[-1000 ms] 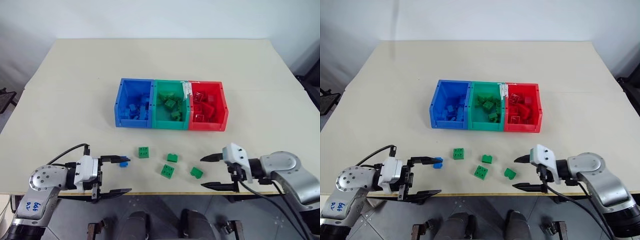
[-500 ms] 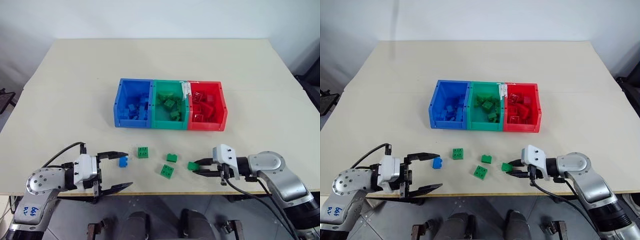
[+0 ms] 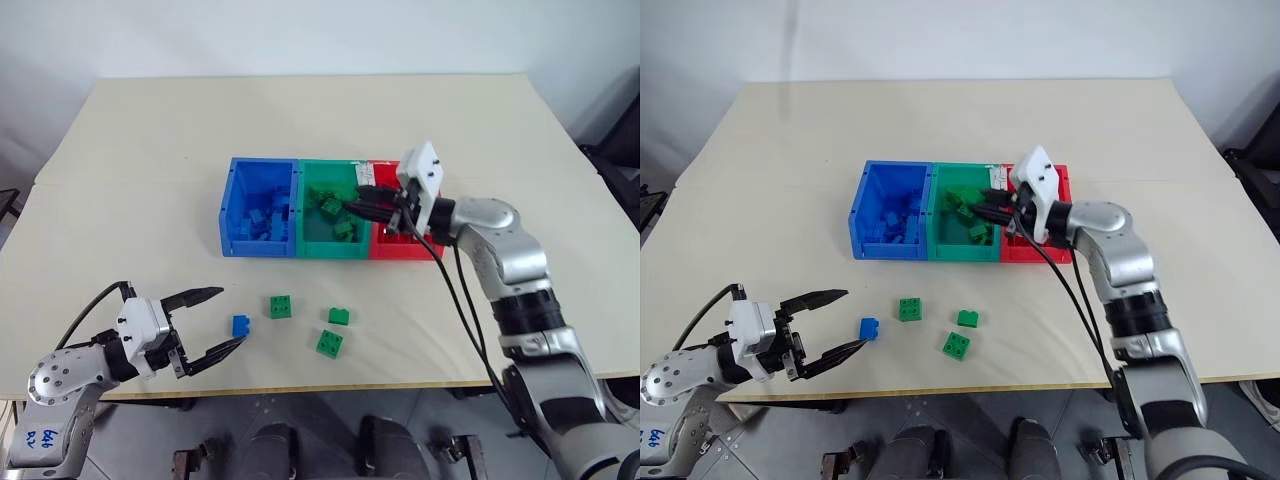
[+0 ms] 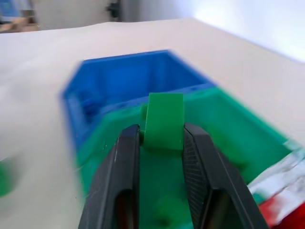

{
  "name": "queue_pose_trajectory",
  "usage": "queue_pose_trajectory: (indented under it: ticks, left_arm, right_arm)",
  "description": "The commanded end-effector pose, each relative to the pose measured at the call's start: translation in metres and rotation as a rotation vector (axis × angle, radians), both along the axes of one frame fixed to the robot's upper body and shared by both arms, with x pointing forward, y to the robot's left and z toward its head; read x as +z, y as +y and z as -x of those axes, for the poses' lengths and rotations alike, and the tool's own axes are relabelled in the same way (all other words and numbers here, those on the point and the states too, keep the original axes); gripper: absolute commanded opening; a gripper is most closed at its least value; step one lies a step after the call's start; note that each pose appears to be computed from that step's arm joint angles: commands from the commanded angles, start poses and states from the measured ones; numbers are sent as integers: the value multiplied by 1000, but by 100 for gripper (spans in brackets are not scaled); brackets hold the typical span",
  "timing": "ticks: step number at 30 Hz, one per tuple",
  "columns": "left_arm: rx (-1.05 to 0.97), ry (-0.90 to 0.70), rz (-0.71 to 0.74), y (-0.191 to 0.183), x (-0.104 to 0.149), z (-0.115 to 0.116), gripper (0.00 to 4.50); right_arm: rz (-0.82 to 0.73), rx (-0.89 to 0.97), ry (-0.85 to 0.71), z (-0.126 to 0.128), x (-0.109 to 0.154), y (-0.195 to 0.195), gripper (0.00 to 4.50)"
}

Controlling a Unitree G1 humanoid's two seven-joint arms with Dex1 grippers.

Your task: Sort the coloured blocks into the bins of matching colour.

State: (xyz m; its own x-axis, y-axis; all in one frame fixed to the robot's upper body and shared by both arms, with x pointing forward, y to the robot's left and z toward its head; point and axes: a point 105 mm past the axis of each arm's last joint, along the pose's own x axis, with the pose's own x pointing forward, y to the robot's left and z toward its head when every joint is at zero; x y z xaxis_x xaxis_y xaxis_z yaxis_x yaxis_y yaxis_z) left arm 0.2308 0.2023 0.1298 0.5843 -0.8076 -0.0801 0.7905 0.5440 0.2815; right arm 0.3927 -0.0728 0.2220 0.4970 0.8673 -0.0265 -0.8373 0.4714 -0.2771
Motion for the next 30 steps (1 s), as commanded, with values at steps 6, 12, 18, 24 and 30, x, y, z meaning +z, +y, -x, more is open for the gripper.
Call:
queue_pose_trajectory:
  ticks: [6, 12, 18, 24, 30]
  left_arm:
    - [-14, -9, 41, -6, 13, 7, 450]
    - [-33, -7, 42, -12, 13, -3, 450]
    - [-120, 21, 14, -24, 8, -17, 450]
    - [-226, -3, 7, -41, 11, -28, 450]
    - [-271, -43, -22, -45, 11, -31, 450]
  right_arm:
    - [-41, 13, -98, -5, 22, 1, 286]
    - [-40, 79, -129, 29, 12, -35, 446]
    - [44, 126, -137, 88, -20, -101, 446]
    - [182, -13, -13, 112, -56, -167, 446]
    - [220, -41, 1, 109, -68, -172, 446]
